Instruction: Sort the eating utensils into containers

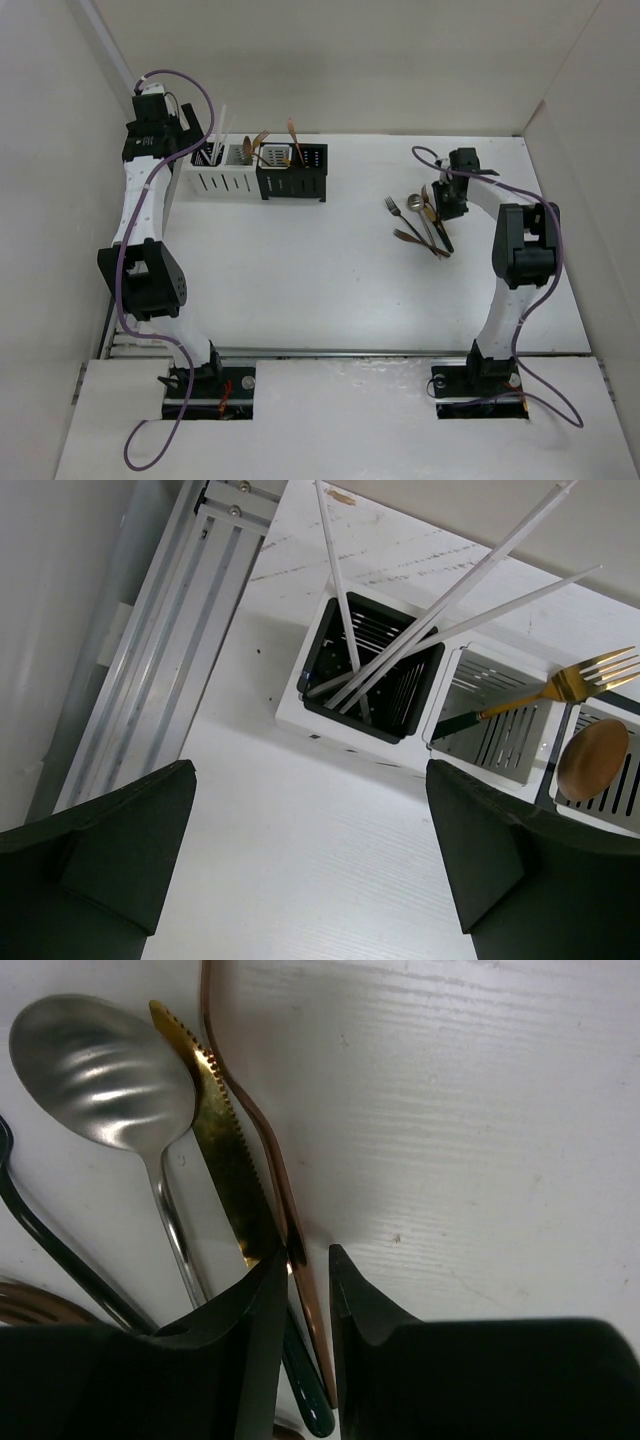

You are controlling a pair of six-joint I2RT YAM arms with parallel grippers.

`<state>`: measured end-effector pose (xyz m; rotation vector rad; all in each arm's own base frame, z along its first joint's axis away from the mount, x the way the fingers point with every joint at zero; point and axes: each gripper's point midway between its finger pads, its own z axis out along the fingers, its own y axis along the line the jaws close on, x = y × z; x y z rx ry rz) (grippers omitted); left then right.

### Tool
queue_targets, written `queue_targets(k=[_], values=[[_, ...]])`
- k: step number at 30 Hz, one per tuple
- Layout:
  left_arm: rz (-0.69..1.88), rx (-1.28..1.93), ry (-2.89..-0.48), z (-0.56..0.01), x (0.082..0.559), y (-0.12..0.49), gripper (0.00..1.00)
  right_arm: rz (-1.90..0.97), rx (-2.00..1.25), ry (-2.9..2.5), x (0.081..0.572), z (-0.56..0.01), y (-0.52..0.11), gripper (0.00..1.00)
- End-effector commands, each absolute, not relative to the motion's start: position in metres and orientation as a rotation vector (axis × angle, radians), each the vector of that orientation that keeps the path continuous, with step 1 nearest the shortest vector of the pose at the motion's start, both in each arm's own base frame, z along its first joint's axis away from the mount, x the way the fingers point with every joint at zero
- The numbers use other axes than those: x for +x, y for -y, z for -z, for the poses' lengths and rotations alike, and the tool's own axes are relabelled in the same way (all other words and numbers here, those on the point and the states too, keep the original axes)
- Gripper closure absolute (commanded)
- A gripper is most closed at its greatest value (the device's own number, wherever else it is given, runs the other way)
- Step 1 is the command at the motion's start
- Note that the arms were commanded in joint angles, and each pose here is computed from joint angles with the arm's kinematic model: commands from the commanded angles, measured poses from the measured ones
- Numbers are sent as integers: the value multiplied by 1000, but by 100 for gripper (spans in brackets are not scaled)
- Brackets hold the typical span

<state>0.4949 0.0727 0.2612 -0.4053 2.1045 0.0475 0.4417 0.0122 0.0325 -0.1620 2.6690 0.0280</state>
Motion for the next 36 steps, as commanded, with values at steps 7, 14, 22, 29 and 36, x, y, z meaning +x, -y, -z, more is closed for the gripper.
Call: queue_targets(k=[7, 14, 22, 29, 36], values=[[-70, -409, -2009, -298, 487, -79, 1, 2, -162, -2601, 481, -41, -10, 73], [-80, -414, -2008, -298, 486, -80, 1, 0, -164, -2641, 484, -34, -10, 71], [-80, -414, -2008, -298, 486, -80, 1, -23, -196, -2673, 486, -31, -13, 98], [-54, -349, -2022, -298, 487, -73, 1, 26, -188, -2491, 506, -81, -9, 100], [303, 91, -2019, -312, 486, 6, 1, -43, -132, -2017, 535, -257, -40, 100]])
